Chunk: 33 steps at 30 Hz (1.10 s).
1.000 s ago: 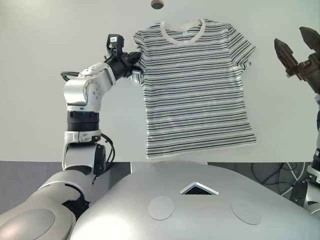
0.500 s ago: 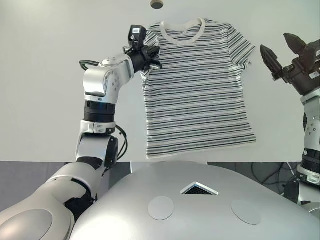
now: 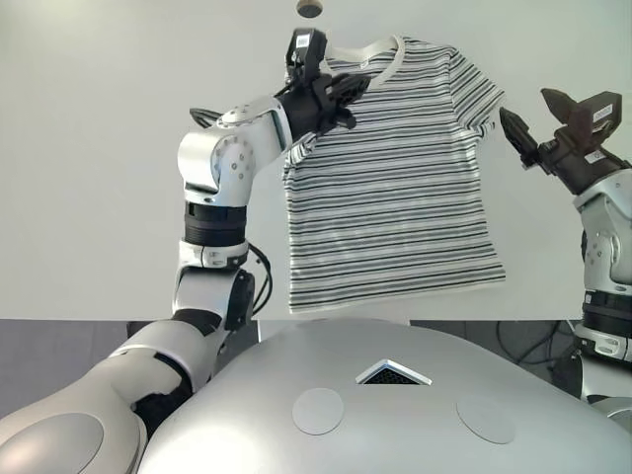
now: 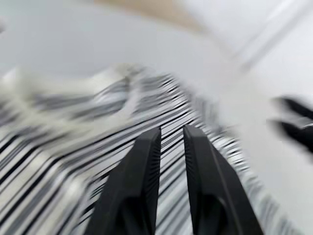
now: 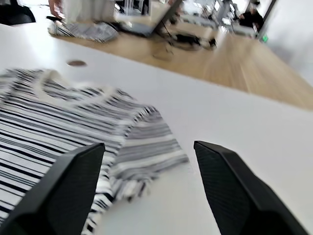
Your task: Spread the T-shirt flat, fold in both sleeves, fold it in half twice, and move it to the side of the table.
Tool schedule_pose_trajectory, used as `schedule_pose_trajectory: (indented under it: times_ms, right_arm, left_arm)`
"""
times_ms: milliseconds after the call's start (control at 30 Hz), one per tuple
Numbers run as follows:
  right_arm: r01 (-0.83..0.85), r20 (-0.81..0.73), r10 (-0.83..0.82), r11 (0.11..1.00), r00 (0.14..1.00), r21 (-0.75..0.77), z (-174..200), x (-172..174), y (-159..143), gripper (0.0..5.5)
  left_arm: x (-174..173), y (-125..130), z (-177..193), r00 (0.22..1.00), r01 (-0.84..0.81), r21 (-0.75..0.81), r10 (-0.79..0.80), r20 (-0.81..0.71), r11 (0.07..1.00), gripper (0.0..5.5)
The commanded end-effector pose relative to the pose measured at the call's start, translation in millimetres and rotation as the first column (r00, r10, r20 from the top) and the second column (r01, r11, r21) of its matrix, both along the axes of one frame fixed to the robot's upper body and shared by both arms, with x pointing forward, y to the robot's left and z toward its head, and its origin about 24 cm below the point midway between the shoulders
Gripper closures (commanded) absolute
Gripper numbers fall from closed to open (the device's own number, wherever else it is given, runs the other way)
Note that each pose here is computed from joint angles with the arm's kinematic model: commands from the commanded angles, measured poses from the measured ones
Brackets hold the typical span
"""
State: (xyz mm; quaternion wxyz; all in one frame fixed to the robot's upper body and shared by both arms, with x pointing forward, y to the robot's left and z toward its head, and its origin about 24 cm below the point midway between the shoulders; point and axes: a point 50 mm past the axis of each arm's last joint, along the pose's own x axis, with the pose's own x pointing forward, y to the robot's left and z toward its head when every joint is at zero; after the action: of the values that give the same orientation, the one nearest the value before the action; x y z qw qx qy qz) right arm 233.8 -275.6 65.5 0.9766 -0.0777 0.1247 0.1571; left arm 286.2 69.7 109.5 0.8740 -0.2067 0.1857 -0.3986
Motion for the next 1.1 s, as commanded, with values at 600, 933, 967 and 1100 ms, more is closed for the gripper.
schedule_pose_trajectory:
  times_ms: [600, 933, 967, 1100]
  right_arm:
    - [0.195, -0.366, -0.109, 0.959, 0.924, 0.206, -37.4, 90.5, -8.5, 2.06]
    - [0.166, -0.358, -0.095, 0.971, 0.929, 0.173, -44.8, 90.7, -5.5, 3.05]
    - [0.164, -0.357, -0.094, 0.971, 0.929, 0.172, -45.0, 90.5, -5.5, 3.20]
    - [0.168, -0.352, -0.098, 0.970, 0.931, 0.173, -44.9, 90.2, -6.6, 4.00]
  left_arm:
    - [-20.1, 112.7, 8.9, 0.687, -0.572, 0.113, 0.399, 0.607, 0.813, 4.68]
    - [-20.5, 109.7, 8.1, 0.679, -0.571, 0.103, 0.398, 0.617, 0.814, 4.65]
    - [-20.5, 109.4, 8.1, 0.679, -0.571, 0.103, 0.398, 0.617, 0.815, 4.65]
    - [-20.4, 107.8, 7.0, 0.684, -0.566, 0.106, 0.394, 0.614, 0.817, 4.65]
